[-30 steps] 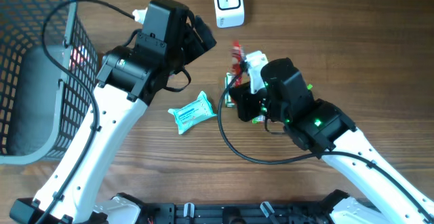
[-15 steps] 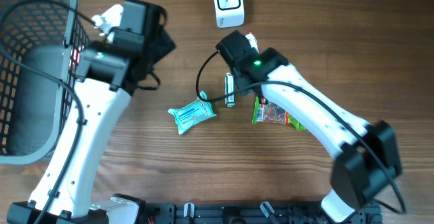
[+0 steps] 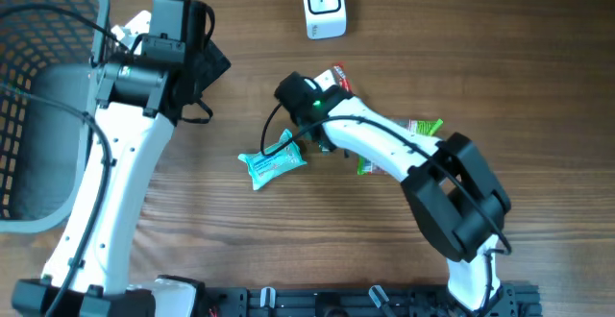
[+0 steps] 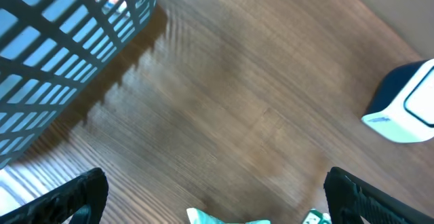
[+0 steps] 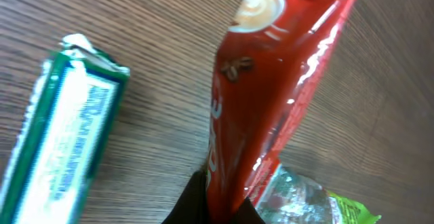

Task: Scan the item barcode
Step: 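Take the red sachet with the right gripper and set it beside the Haribo bag, then reach the left gripper down into the basket toward the red snack bag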

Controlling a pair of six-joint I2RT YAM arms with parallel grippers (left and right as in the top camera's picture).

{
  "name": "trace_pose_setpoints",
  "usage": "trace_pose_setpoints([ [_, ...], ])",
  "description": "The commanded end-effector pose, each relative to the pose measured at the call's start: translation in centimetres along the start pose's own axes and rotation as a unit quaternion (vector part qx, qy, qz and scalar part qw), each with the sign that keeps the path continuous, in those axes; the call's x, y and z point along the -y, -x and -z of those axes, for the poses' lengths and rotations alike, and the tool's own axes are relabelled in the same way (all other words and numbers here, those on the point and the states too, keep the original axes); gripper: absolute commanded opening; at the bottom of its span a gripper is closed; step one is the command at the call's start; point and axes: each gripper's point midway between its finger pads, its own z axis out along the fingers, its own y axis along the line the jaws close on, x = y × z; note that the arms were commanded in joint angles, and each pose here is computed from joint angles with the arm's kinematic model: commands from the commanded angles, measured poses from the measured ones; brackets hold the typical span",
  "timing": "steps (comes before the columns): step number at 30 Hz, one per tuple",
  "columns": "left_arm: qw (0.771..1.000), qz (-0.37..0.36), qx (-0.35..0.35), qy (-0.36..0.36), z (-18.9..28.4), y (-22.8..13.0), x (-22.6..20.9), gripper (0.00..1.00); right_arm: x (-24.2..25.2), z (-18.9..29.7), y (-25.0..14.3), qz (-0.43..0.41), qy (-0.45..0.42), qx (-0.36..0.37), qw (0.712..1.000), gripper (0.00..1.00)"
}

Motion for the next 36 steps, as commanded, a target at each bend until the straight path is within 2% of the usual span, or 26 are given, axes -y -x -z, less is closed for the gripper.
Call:
trace_pose_setpoints([
  [1, 1.000, -0.014, -0.019, 0.016, -1.4, -0.7, 0.0, 1.00, 0.7, -0.4, 0.2, -0.016, -0.028, 0.002, 0.999, 0.16],
  [3, 1.000, -0.019, -0.019, 0.015, -1.4, -0.7, 0.1, 1.00, 0.6, -0.4, 0.0, -0.012, -0.024, -0.002, 1.000, 0.48],
  [7, 0.999, -0.038, -0.019, 0.014, -1.4, -0.7, 0.1, 1.00, 0.0, -0.5, -0.4, -0.007, -0.006, -0.011, 1.000, 0.63],
  [9, 0.999, -0.041, -0.019, 0.014, -1.4, -0.7, 0.1, 1.00, 0.1, -0.4, -0.4, -0.002, -0.006, -0.011, 1.000, 0.64],
  [11, 0.995, -0.094, -0.034, -0.014, -1.2, -1.1, 1.0, 1.00, 0.7, 0.6, -0.1, -0.002, 0.002, -0.011, 1.000, 0.64],
  [13, 0.989, -0.133, -0.046, -0.045, -0.4, -1.3, 2.0, 0.99, 1.7, 2.4, 0.8, -0.020, 0.038, -0.006, 0.999, 0.64],
  [16, 0.990, -0.123, -0.022, -0.065, 2.5, 1.2, 2.6, 0.99, 4.2, 5.8, 2.9, -0.061, 0.117, 0.030, 0.991, 0.66],
  [19, 0.993, -0.083, 0.038, -0.074, 5.4, 6.3, 1.6, 0.99, 8.6, 7.6, 3.5, -0.131, 0.174, 0.051, 0.975, 0.77],
  [21, 0.995, -0.034, 0.082, -0.055, 6.3, 10.4, -1.1, 0.99, 11.2, 7.2, 2.6, -0.169, 0.196, 0.039, 0.965, 0.99],
  [25, 0.993, 0.054, 0.109, 0.010, 4.6, 15.0, -8.1, 1.00, 14.0, 5.0, 0.9, -0.216, 0.213, 0.002, 0.953, 1.00],
  [28, 0.988, 0.105, 0.094, 0.068, 1.4, 16.8, -13.4, 1.00, 15.4, 4.3, 1.4, -0.237, 0.212, 0.015, 0.948, 1.00],
  [34, 0.984, 0.145, -0.007, 0.101, -5.7, 15.5, -17.6, 1.00, 16.1, 4.4, 3.3, -0.248, 0.209, 0.054, 0.944, 1.00],
  [36, 0.988, 0.102, -0.043, 0.112, -8.3, 14.6, -17.9, 1.00, 16.3, 4.4, 3.8, -0.251, 0.208, 0.065, 0.943, 1.00],
])
